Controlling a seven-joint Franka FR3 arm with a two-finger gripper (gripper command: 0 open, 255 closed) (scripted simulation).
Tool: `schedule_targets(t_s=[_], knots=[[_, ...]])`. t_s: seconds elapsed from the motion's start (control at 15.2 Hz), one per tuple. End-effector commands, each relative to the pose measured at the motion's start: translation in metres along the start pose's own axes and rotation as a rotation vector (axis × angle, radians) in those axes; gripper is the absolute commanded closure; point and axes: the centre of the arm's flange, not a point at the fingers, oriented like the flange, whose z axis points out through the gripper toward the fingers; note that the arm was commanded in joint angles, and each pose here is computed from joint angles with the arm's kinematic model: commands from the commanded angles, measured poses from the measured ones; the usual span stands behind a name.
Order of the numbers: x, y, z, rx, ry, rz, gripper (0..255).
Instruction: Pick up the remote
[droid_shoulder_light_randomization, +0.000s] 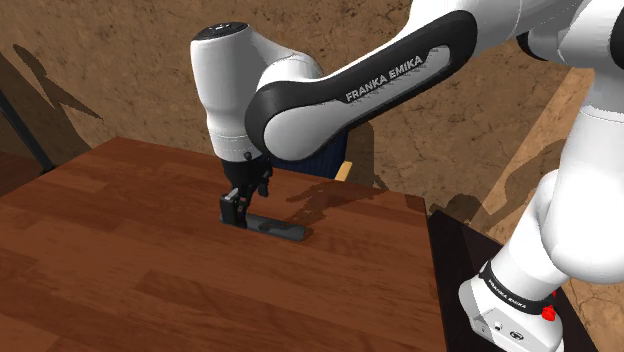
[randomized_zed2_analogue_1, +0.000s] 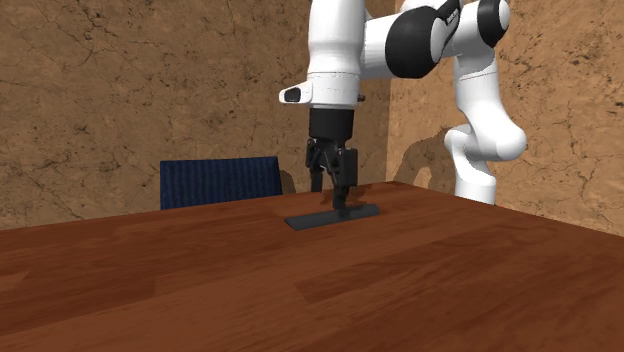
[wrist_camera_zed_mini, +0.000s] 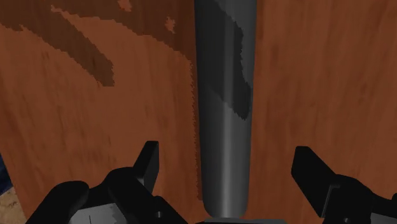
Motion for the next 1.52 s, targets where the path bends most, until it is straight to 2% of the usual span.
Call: schedule_targets(t_s=[0.0, 0.33, 0.4, 0.99, 1.45], knots=[[0.001, -0.002, 0.011, 0.0, 0.0, -0.001, 0], [0.001, -0.004, 0.029, 0.0, 0.0, -0.001, 0], [0.002, -0.004, 0.03, 0.0, 0.0, -0.001, 255], [0.001, -0.004, 0.029, 0.0, 0.0, -0.001, 255], [0.001, -0.001, -0.007, 0.0, 0.0, -0.001, 255]])
